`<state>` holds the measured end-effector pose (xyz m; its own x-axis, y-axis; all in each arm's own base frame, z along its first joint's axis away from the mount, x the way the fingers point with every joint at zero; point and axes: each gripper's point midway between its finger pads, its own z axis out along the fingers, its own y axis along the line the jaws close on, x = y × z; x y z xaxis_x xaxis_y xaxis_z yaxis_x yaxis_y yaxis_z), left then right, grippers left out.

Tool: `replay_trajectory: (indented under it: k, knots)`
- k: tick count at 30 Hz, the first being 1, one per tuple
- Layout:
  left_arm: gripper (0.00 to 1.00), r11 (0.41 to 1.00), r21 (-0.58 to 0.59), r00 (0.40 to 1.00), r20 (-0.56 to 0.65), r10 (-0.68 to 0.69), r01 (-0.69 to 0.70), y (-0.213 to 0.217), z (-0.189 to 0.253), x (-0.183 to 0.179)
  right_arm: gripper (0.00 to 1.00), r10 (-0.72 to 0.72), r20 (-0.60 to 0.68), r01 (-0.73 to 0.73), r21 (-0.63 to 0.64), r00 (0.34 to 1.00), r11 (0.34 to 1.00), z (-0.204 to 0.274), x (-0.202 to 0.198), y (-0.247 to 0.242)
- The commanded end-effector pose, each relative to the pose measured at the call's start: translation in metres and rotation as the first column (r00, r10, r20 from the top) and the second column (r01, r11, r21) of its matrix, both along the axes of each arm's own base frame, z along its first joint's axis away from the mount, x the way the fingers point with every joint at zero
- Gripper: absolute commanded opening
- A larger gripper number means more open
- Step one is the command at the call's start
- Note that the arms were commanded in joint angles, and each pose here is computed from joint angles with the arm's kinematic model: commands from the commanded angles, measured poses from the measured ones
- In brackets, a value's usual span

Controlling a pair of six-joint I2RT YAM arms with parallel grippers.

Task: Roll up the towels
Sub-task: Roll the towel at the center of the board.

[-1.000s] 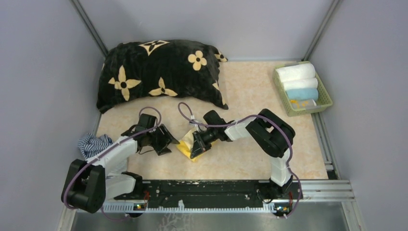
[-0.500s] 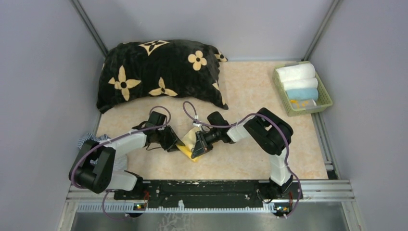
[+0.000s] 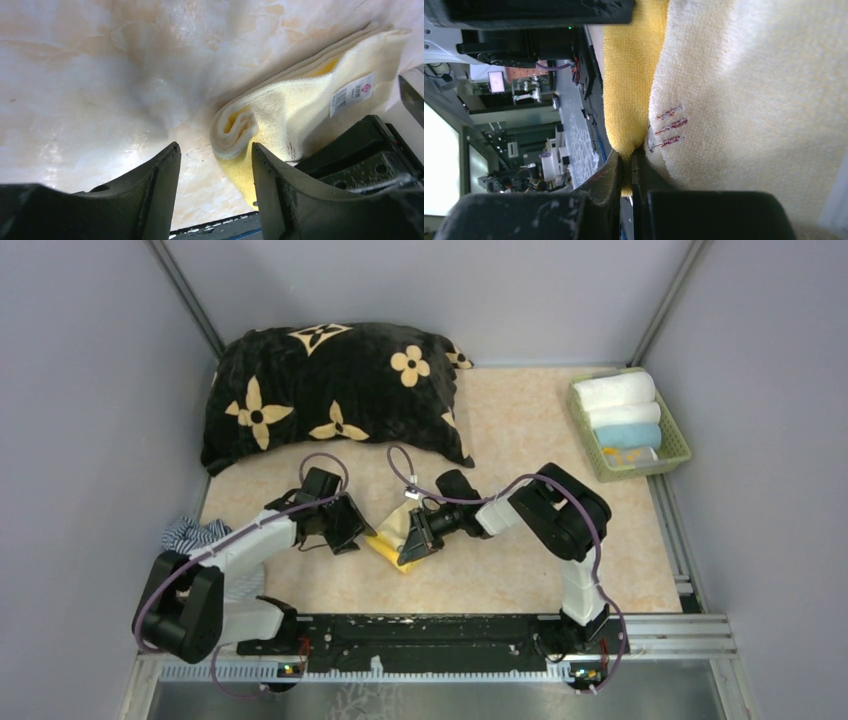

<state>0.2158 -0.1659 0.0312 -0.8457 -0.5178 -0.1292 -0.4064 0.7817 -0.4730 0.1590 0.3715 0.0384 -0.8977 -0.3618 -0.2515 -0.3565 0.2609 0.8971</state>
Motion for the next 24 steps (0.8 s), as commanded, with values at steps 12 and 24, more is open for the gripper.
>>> replay_trajectory:
  k: [12, 24]
  knots:
    - [0.67, 0.995, -0.034, 0.989, 0.116, -0.089, 0.094, 0.008, 0.018, -0.027, 0.0, -0.067, -0.195, 0.09, 0.111, 0.979, 0.99, 0.001, 0.01, -0.017]
    - [0.68, 0.971, -0.161, 0.971, 0.186, -0.148, 0.178, -0.022, 0.019, -0.01, 0.02, -0.121, -0.274, 0.146, 0.072, 0.954, 0.987, -0.015, 0.013, -0.026]
